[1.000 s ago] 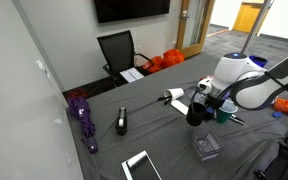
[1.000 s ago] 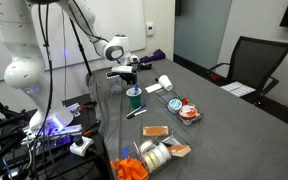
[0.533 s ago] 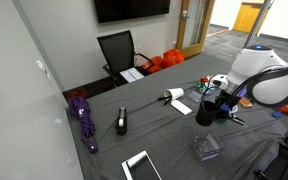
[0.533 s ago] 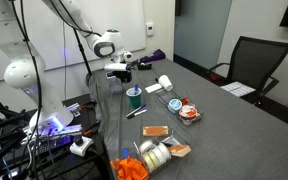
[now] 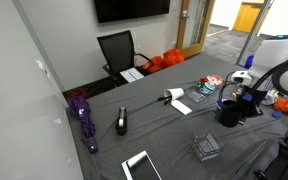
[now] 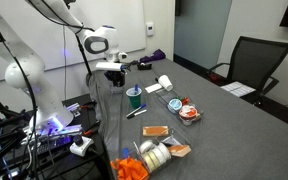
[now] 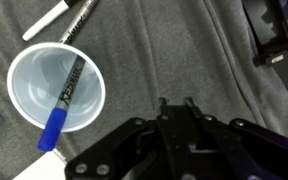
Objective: Move the black cup to the right
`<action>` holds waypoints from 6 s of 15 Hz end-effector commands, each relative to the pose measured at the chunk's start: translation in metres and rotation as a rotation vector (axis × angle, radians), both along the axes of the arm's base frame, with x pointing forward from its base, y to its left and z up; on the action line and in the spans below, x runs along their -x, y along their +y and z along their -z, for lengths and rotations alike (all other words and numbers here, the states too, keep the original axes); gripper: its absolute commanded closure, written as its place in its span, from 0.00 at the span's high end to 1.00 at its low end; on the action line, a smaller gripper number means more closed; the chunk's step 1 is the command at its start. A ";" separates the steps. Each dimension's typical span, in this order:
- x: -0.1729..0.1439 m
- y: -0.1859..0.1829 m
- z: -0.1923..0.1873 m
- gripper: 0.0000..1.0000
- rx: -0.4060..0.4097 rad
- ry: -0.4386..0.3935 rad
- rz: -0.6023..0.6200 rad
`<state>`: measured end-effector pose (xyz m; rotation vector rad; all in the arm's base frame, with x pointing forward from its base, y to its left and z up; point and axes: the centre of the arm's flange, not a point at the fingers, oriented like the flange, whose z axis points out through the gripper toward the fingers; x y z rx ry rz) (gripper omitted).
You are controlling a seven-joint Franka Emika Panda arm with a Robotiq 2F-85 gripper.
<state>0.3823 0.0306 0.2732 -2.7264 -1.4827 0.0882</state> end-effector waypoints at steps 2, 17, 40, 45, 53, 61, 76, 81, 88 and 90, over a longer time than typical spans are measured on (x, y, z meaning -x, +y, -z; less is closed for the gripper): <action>0.032 -0.054 -0.001 0.05 0.071 -0.015 -0.100; 0.036 -0.151 0.062 0.05 0.106 0.008 -0.282; 0.068 -0.241 0.072 0.05 0.087 -0.074 -0.415; 0.067 -0.266 0.079 0.05 0.002 -0.120 -0.241; 0.073 -0.288 0.083 0.05 -0.025 -0.151 -0.124; 0.051 -0.321 0.097 0.05 0.015 -0.149 -0.035; 0.028 -0.311 0.139 0.05 0.000 -0.118 -0.023; 0.033 -0.310 0.133 0.65 0.014 -0.135 -0.044; 0.054 -0.307 0.114 1.00 0.020 -0.139 -0.160; 0.060 -0.307 0.106 1.00 0.015 -0.140 -0.190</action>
